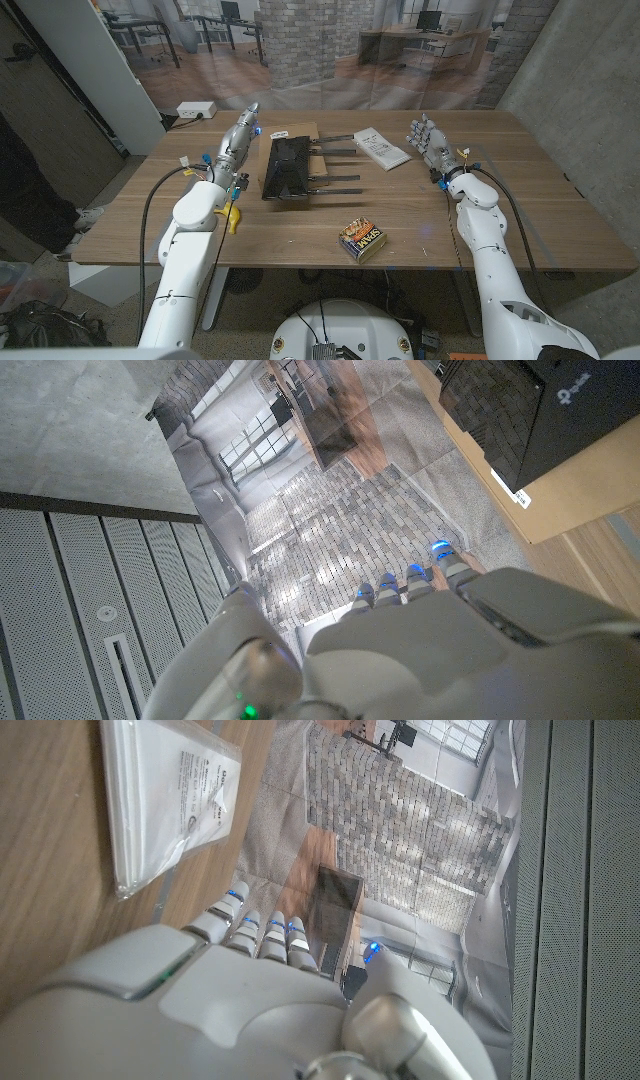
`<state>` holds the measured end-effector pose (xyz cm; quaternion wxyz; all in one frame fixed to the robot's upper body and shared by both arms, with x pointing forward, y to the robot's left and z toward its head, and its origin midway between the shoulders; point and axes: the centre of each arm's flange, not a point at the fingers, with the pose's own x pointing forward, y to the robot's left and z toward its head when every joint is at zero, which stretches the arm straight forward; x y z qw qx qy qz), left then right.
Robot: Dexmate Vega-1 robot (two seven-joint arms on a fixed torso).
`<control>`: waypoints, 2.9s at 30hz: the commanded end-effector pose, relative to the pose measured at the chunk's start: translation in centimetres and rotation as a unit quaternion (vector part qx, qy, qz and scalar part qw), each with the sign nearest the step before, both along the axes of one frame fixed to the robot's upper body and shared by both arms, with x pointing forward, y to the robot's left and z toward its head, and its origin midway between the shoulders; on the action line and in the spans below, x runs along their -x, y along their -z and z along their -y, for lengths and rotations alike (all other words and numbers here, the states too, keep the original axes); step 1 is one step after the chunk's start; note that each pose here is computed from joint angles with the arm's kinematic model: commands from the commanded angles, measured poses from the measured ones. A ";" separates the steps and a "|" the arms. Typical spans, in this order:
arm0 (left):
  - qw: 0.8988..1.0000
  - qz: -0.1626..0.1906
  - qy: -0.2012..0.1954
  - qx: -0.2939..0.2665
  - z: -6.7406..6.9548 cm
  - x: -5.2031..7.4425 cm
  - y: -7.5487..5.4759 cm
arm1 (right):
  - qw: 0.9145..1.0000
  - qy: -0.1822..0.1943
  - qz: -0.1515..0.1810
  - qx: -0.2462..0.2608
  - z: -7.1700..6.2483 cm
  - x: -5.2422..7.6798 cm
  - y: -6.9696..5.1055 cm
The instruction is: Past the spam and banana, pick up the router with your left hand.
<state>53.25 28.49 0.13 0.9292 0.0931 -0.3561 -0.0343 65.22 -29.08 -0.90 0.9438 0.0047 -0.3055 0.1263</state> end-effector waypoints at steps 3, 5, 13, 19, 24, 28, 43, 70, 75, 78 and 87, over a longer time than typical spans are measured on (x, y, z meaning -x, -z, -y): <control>0.999 -0.018 0.019 0.024 -0.1 0.9 0.9 | 1.000 -0.003 0.005 0.003 0.3 -0.1 -0.6; 0.999 -0.020 0.015 0.023 -0.2 1.1 1.1 | 1.000 -0.004 0.005 0.003 0.3 -0.1 -0.6; 0.999 -0.032 0.020 0.025 -0.3 1.7 1.6 | 1.000 -0.007 0.005 0.007 0.3 -0.2 -0.7; 0.999 -0.038 0.020 0.026 -0.3 2.3 2.1 | 1.000 -0.008 0.006 0.009 0.3 -0.1 -0.8; 0.998 -0.048 0.017 0.026 -0.2 2.8 2.4 | 1.000 -0.009 0.008 0.010 0.3 0.1 -0.8; 0.998 -0.060 0.014 0.023 -0.2 3.1 2.8 | 1.000 -0.008 0.009 0.012 0.4 0.3 -0.9; 0.994 -0.095 0.016 0.046 -1.0 3.9 4.6 | 1.000 -0.010 0.020 0.019 -0.1 0.7 -2.0; 0.983 -0.131 0.055 0.113 -1.3 4.3 7.1 | 0.999 -0.010 0.022 0.032 -0.5 0.6 -2.8; 0.980 -0.137 0.065 0.126 -1.2 4.4 7.6 | 0.999 -0.011 0.022 0.034 -0.6 0.5 -2.9; 0.978 -0.142 0.073 0.133 -1.1 4.5 7.9 | 0.999 -0.012 0.022 0.035 -0.6 0.4 -3.0; 0.975 -0.149 0.066 0.148 -1.0 5.4 8.6 | 0.999 -0.013 0.022 0.039 -0.7 0.3 -3.2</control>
